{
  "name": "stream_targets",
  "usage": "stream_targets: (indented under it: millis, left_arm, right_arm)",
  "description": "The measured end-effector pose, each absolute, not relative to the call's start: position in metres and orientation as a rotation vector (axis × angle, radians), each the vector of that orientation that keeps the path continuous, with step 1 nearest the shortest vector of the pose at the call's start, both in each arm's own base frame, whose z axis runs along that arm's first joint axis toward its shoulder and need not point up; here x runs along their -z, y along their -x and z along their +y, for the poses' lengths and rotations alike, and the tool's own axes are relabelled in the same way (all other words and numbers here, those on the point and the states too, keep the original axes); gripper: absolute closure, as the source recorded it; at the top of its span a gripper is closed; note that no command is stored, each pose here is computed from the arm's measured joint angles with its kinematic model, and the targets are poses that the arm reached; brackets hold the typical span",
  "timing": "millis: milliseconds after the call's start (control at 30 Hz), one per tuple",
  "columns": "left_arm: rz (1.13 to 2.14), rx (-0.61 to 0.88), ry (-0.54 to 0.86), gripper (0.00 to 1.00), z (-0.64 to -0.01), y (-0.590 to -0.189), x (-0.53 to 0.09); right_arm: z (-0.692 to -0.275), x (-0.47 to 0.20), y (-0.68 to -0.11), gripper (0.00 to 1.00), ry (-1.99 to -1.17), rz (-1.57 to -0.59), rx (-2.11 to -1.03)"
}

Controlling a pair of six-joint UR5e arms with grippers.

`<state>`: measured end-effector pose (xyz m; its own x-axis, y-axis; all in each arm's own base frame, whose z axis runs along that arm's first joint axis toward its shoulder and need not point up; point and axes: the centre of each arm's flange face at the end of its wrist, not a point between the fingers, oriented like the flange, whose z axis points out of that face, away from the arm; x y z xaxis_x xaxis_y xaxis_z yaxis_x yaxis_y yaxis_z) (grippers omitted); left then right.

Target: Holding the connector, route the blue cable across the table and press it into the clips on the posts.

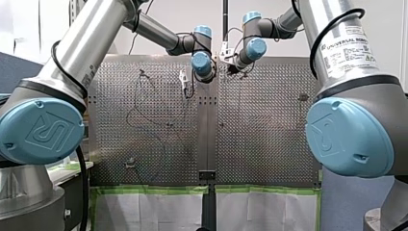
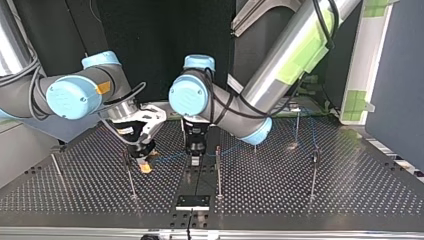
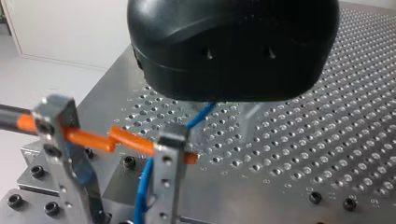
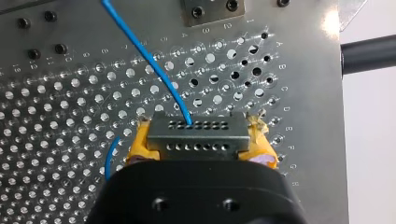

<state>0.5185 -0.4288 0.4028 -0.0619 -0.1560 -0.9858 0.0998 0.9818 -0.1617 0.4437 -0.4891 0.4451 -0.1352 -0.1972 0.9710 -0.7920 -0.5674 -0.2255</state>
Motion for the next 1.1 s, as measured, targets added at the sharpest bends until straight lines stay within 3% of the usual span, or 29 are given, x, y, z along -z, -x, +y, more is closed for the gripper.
stream_targets:
  millis: [500,1100]
  left_arm:
    - [1.633,0.179,0.068,1.00,-0.432,-0.508,-0.401]
    - [1.661,0.189,0.059,1.00,-0.427,-0.496,-0.338]
  right_arm:
    - [-0.488,-0.440,-0.444,1.00,-1.698,-1.110,-1.743]
    - [-0.481,-0.372,-0.436,1.00,-1.753,-1.201,-1.686]
